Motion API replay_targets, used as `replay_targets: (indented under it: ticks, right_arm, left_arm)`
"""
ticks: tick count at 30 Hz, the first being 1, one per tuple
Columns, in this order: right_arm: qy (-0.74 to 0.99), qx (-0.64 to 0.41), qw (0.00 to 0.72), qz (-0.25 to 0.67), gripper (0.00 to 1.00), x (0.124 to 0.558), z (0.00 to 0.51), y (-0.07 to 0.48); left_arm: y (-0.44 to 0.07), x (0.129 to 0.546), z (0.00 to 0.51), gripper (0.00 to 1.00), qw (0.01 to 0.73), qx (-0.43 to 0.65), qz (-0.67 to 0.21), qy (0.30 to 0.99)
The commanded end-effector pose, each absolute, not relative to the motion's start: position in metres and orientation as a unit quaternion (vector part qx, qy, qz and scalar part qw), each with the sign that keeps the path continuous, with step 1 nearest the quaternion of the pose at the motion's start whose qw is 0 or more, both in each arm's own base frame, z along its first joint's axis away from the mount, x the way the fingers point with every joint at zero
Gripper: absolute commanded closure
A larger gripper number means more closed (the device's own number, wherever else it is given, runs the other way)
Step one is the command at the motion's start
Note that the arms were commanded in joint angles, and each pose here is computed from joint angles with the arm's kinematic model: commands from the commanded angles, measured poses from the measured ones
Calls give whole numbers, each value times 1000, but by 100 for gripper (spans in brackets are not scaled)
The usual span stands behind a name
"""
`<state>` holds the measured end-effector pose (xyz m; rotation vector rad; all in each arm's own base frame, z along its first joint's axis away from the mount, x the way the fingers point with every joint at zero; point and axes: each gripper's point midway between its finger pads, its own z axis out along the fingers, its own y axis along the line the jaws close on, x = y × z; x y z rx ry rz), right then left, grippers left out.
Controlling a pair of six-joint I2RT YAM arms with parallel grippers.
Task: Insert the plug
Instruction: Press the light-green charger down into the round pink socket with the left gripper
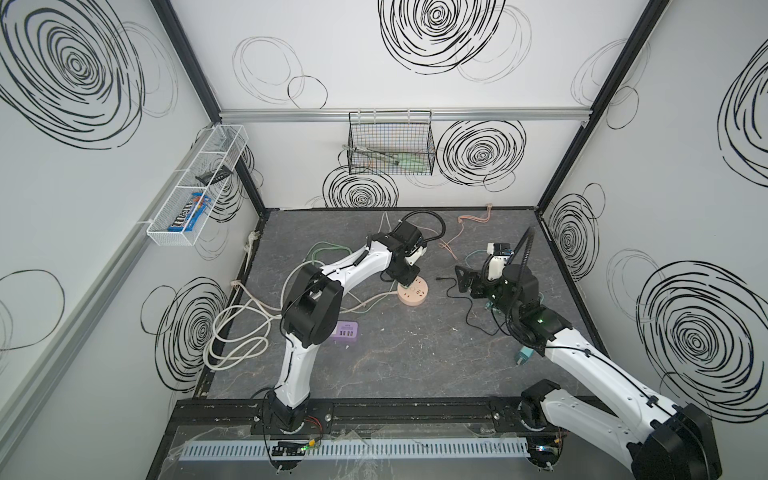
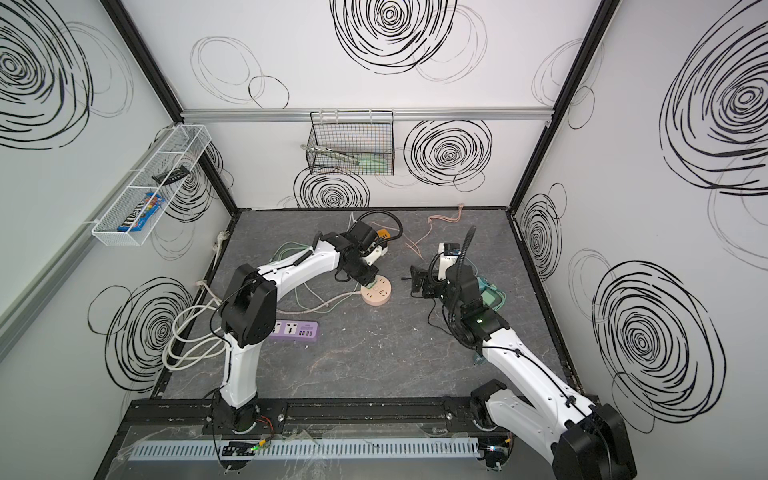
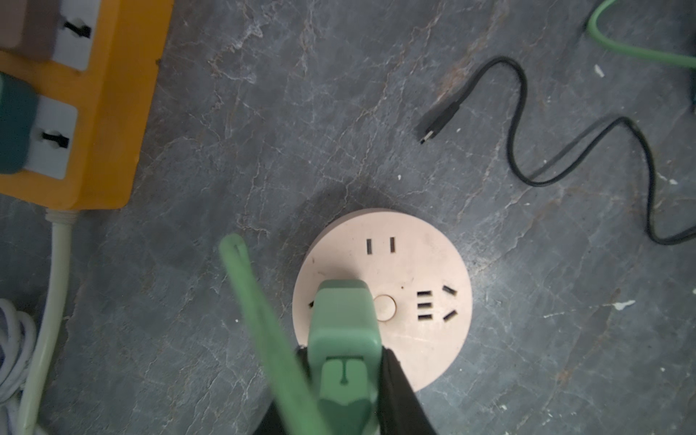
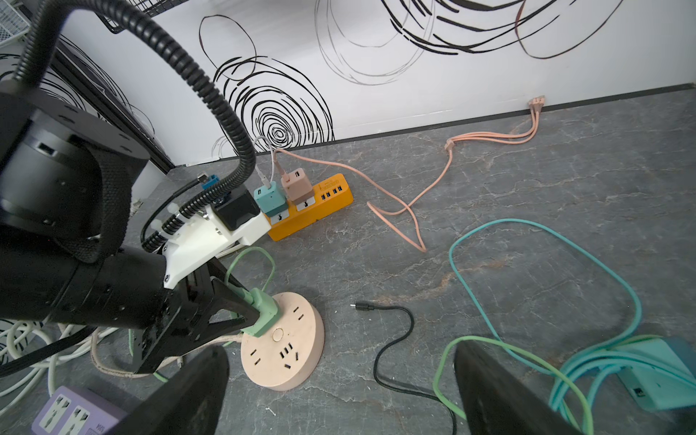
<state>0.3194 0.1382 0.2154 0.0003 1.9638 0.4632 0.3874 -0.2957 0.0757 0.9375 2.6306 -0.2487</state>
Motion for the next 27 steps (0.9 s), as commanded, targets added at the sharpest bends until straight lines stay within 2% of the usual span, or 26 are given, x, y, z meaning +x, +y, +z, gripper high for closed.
replay_targets:
  ticks: [1,12,19,22,27]
  right_arm:
    - [818,6,540,199,3,323,225,138]
    - [818,8,540,196,3,322,224,136]
    - [817,11,543,195,3,321,226,134]
    - [817,9,543,194,3,322,226,134]
    - [815,10,546,193,3,322,229,134]
  left_arm:
    - [-271,358,4,100,88,335,-29,938]
    - [-244,323,-44,100,43,344,0,938]
    - [-232,296,-66,100,15,326,-14,945]
    - [-233,303,-62,100,24,326,-12,945]
    - [-246,336,-34,100,80,344,-20,935]
